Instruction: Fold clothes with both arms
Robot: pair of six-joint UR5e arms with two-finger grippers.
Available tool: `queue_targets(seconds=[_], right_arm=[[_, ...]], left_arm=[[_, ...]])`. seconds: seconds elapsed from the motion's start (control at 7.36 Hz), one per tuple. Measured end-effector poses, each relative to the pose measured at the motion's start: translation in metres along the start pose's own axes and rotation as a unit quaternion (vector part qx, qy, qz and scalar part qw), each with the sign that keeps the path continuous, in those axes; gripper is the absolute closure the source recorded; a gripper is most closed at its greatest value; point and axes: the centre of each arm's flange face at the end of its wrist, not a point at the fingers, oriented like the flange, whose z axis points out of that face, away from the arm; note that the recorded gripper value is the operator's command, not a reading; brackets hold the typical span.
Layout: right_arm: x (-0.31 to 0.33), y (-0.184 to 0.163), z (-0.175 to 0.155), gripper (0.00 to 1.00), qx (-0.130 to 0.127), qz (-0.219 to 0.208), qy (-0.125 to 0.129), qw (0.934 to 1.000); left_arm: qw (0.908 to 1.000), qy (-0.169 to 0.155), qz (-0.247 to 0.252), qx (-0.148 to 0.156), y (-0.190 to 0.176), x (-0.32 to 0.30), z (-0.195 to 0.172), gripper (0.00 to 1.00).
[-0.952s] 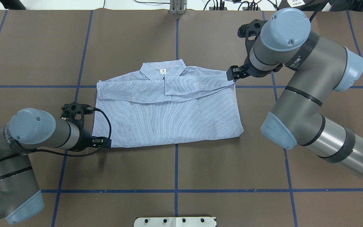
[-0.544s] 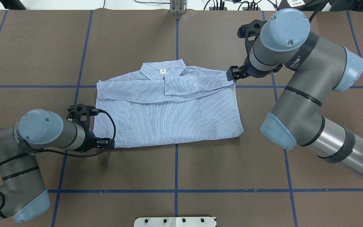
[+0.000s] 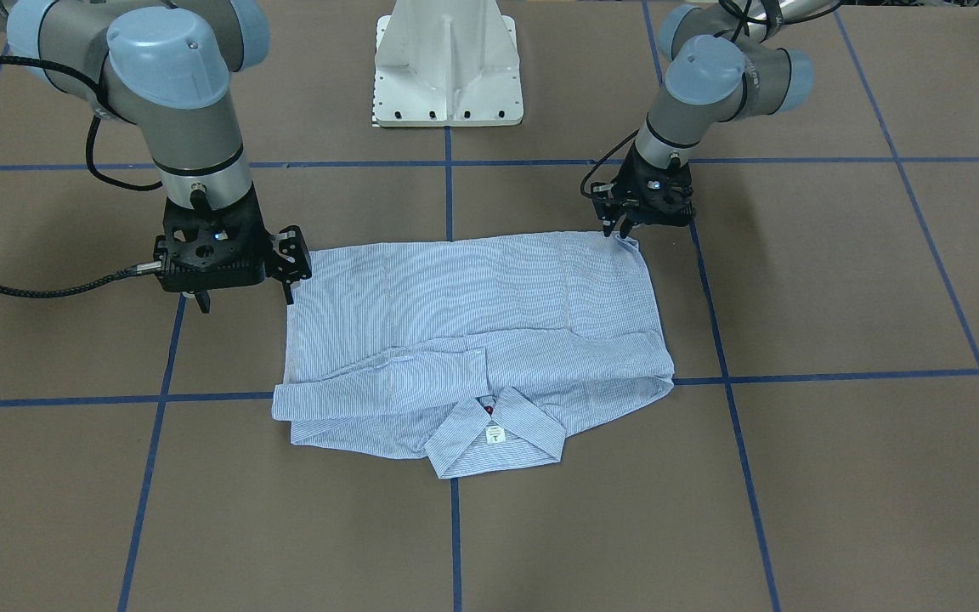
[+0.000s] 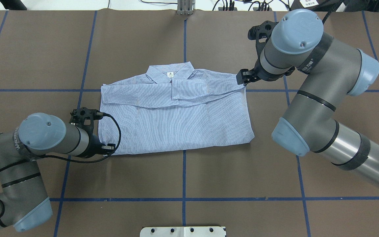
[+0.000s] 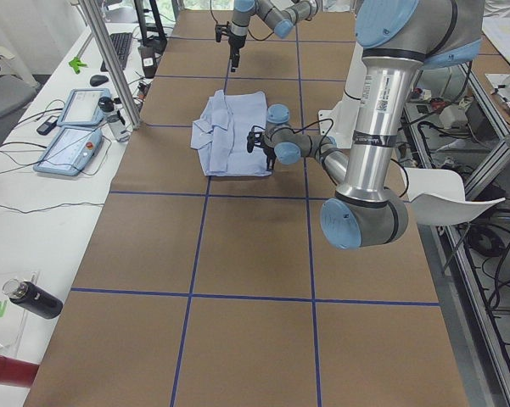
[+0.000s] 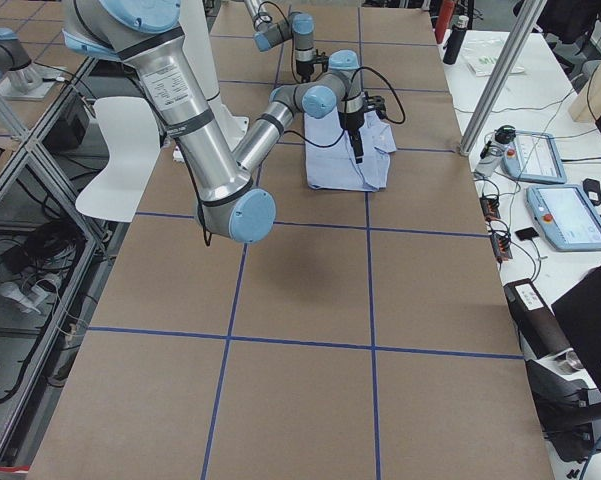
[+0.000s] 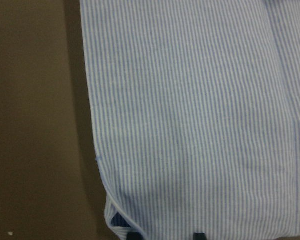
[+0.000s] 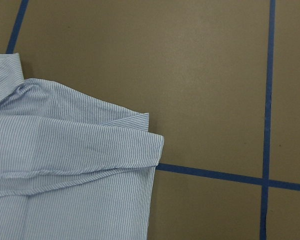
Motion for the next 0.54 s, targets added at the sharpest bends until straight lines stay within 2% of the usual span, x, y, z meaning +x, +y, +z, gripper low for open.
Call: queue_targets(seconds=[0.41,0.54], right_arm=[[-0.002,0.000,-0.002,0.00,0.001,0.005,-0.002,1.0000],[-0.003,0.000,-0.003,0.00,0.002,0.007,-0.004,1.0000]], left_arm=[[0.9993,-0.030,0.000,0.023,-0.035,-0.033,-0.016,1.00],[0.9988,-0.040,0.006,0.030,-0.047,-0.042,-0.023,0.45]])
